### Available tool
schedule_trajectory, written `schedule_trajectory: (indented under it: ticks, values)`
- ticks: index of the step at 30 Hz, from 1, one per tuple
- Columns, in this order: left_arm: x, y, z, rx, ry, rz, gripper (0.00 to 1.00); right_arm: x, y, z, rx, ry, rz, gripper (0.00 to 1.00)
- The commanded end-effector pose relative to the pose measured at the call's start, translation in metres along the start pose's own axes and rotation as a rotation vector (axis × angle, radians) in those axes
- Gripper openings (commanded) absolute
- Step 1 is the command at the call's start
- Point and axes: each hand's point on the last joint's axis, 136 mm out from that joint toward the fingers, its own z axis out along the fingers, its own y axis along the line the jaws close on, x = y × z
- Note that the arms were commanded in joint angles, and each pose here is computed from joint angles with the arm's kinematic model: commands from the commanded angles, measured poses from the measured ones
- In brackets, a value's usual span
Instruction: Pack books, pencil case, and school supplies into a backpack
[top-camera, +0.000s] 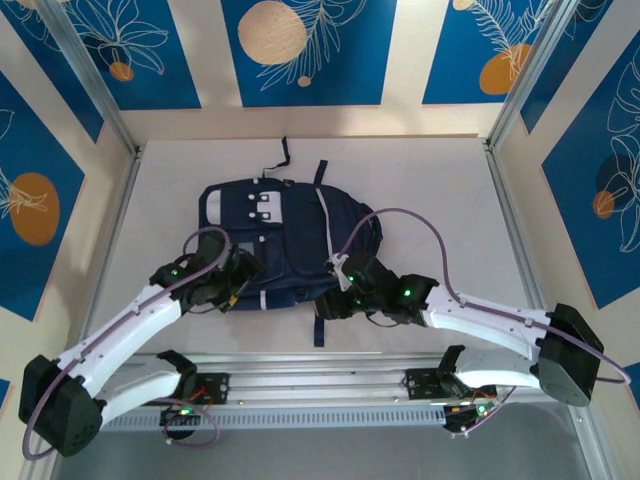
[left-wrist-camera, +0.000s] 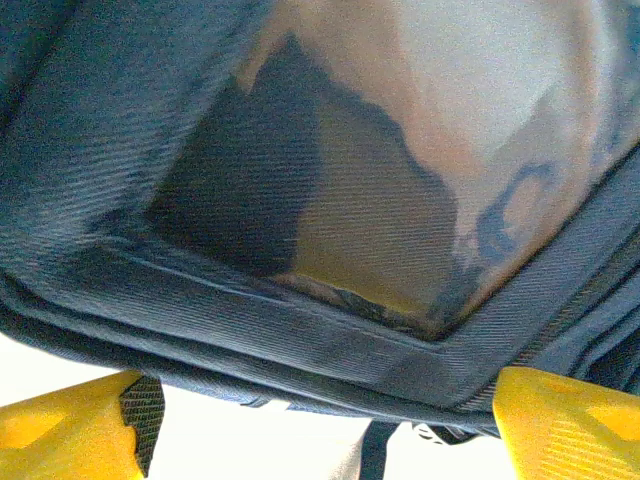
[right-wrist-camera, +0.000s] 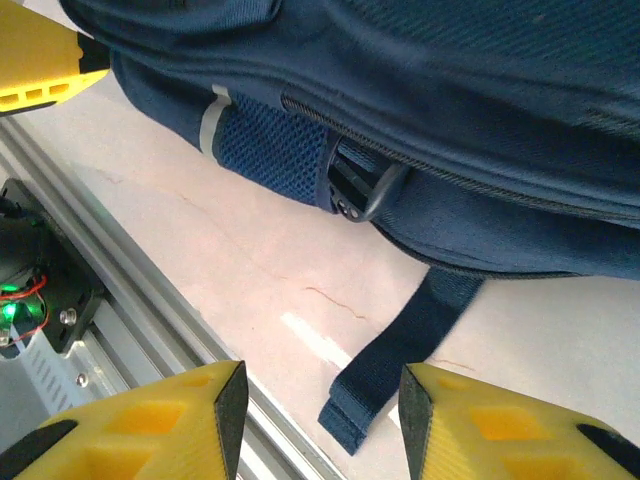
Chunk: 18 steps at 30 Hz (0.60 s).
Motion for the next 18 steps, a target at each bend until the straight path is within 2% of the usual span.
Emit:
schedule_trajectory:
  ticks: [1,5,9,12,16,18]
  values:
    - [0.006,0.003,-0.009,0.008,0.0,-0.064,0.89,-0.008,0.013,0.005,-0.056,-0.025,-0.028,0.45]
    - [0.011,0.008,-0.015,0.001,-0.007,-0.085,0.94,-0.021,-0.006,-0.001,0.053,-0.094,0.007,0.46]
    - [0.009,0.003,-0.01,-0.005,-0.044,-0.064,0.97,-0.042,-0.039,-0.028,0.145,-0.247,0.117,0.52]
    - [-0.004,0.0,0.001,-0.074,-0.103,-0.01,1.0,-0.059,-0.069,-0.06,0.178,-0.366,0.233,0.56]
    - [-0.03,-0.006,0.006,-0.205,-0.205,0.11,0.96,-0.076,-0.111,-0.105,0.26,-0.505,0.342,0.6]
    - [-0.048,-0.01,0.005,-0.224,-0.239,0.152,0.95,-0.083,-0.129,-0.117,0.288,-0.53,0.388,0.61]
